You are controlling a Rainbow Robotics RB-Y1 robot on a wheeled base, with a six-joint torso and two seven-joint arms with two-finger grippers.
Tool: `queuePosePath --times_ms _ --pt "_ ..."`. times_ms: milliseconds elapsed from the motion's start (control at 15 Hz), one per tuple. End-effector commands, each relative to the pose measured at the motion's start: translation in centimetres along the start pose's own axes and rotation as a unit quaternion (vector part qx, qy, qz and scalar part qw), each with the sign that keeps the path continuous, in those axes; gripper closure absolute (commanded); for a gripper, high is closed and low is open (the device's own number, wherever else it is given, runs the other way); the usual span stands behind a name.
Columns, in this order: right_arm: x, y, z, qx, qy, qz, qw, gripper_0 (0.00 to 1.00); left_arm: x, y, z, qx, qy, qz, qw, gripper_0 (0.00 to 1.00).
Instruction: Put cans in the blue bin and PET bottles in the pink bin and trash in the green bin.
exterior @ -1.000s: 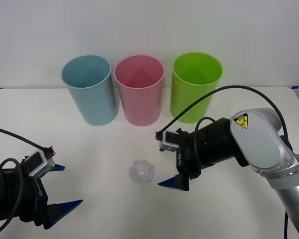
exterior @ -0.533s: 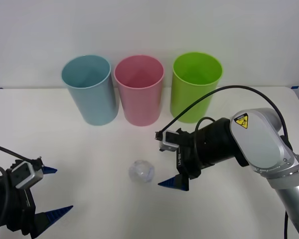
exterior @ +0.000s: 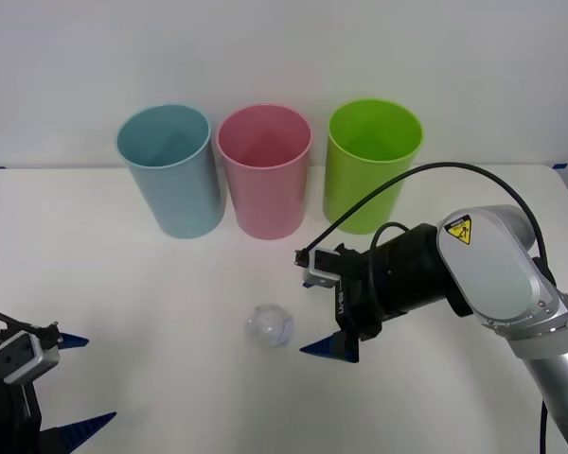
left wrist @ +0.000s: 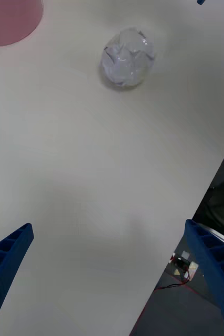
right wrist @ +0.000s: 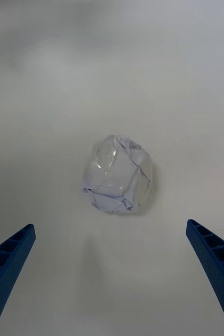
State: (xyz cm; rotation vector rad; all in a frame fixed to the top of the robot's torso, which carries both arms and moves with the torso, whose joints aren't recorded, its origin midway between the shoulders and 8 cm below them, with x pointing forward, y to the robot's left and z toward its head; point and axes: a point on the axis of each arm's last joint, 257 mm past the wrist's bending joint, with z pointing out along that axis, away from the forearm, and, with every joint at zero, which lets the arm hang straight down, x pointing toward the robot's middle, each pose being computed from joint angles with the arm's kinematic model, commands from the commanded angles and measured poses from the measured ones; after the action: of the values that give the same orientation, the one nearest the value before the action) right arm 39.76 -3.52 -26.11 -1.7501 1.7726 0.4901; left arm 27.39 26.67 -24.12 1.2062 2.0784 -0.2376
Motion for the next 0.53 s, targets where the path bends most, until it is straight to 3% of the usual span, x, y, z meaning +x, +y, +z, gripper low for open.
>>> queuePosePath --times_ms 67,267,533 --pt "0.0 0.0 0.0 0.0 0.0 0.0 1.0 0.0 0.4 -0.5 -0.1 0.005 0.001 -0.03 0.9995 0.0" --pt "0.0 0.0 0.0 0.0 0.0 0.0 1.0 0.0 0.4 -1.4 -0.1 0.017 -0.007 -0.056 0.9983 0.0" --pt "0.0 0.0 0.0 0.0 0.0 0.0 1.0 0.0 -0.1 -1.2 0.0 0.016 -0.048 -0.085 0.9951 0.0"
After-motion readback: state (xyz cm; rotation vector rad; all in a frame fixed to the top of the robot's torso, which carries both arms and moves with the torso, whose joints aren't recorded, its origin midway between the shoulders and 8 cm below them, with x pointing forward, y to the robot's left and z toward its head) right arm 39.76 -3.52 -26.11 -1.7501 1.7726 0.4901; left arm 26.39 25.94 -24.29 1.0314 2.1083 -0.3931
